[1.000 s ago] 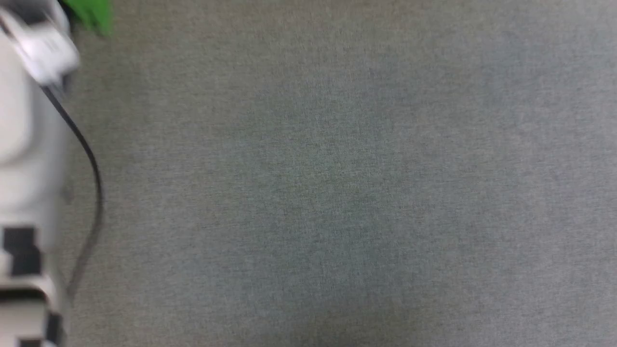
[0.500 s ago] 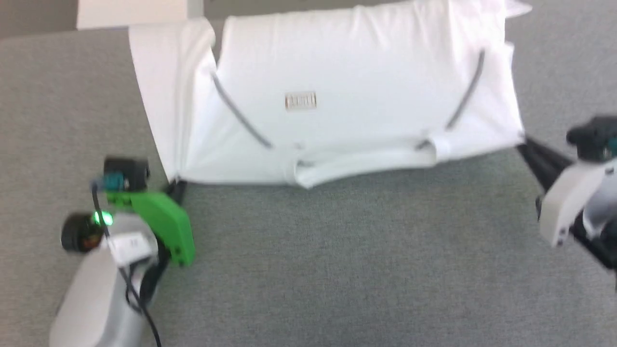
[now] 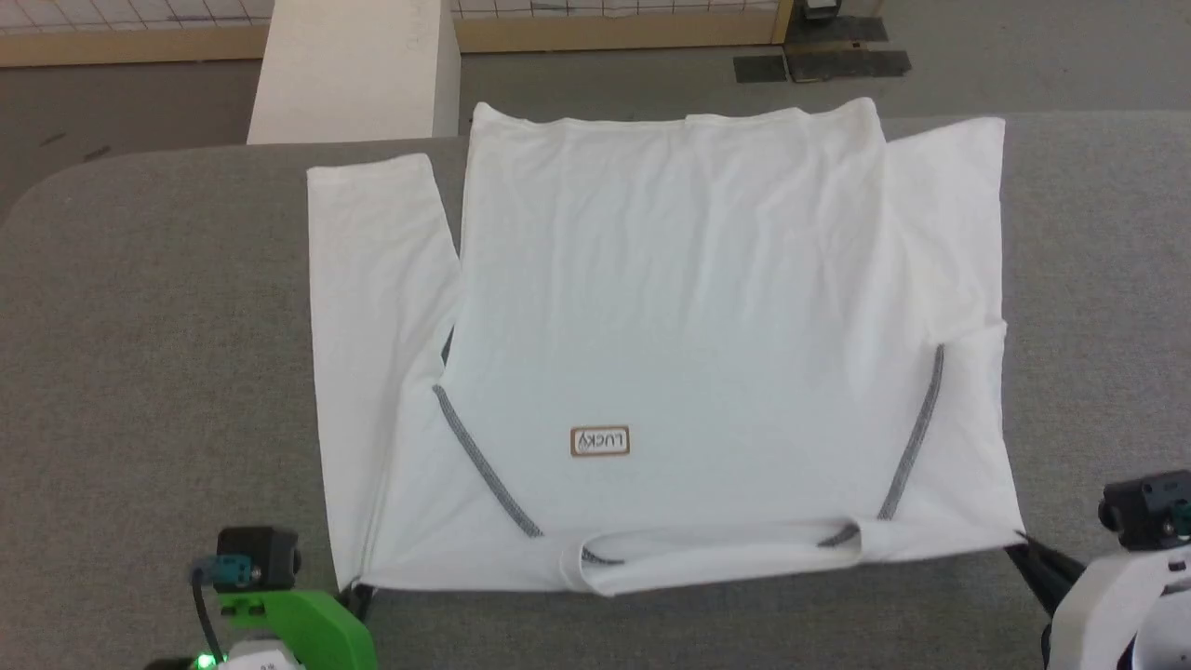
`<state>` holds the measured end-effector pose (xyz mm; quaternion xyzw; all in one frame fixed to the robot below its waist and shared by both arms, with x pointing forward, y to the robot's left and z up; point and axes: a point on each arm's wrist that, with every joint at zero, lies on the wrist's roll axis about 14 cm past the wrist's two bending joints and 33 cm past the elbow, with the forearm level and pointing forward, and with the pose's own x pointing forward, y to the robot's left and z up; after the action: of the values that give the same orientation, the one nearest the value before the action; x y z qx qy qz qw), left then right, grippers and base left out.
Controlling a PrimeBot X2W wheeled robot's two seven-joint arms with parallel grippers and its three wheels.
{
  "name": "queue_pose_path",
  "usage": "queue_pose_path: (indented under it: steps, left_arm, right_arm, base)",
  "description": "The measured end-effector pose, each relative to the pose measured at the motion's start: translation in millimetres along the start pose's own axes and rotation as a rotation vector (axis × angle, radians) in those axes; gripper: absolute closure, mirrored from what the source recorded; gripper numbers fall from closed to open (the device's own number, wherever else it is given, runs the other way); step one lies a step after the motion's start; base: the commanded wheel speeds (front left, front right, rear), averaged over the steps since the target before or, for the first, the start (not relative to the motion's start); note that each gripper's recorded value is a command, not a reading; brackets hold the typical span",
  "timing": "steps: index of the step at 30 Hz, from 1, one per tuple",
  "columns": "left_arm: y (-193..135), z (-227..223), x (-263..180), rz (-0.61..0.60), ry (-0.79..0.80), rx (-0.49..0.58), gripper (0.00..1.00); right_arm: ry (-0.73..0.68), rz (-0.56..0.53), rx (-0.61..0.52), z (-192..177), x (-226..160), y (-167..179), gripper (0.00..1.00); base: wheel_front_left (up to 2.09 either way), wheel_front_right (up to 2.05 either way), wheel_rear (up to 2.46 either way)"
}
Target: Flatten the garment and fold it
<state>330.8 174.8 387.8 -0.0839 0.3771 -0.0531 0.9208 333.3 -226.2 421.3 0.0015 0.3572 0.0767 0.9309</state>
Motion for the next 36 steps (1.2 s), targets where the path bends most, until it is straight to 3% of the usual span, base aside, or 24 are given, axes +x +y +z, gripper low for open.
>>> queue_pose_path:
  steps: [9,17,18,19,26,36]
  left_arm:
    - [0.0,-50.1,-28.2,0.021,0.149,-0.05,1.0]
    - [-7.9,-62.7,-28.5,0.003,0.184,-0.059,1.0]
    - [-8.5,-62.4,-28.1,0.002,0.177,-0.062,0.52]
    - [-8.8,-62.6,-27.7,0.003,0.171,-0.065,0.0]
    - [-28.4,-46.1,-30.5,-0.057,0.078,-0.132,0.0]
    - [-27.3,48.0,-34.9,-0.064,-0.308,-0.082,0.0]
  right_arm:
    - [0.297,-0.06,0.179,-78.7,-34.5,9.2,1.0]
    - [0.35,-0.073,0.204,-99.5,-36.0,17.7,1.0]
    - [0.329,-0.077,0.204,-99.6,-34.1,16.5,0.54]
    - [0.302,-0.08,0.2,-100.2,-31.3,15.5,0.0]
    - [0.18,-0.138,0.213,-96.6,-29.6,-6.5,0.0]
    - [-0.189,-0.216,0.199,-24.6,-42.0,-30.4,0.0]
  base:
    - [0.0,0.0,0.0]
    - [0.0,0.0,0.0]
    - [0.0,0.0,0.0]
    - [0.0,0.0,0.0]
    - [0.0,0.0,0.0]
    - [0.0,0.0,0.0]
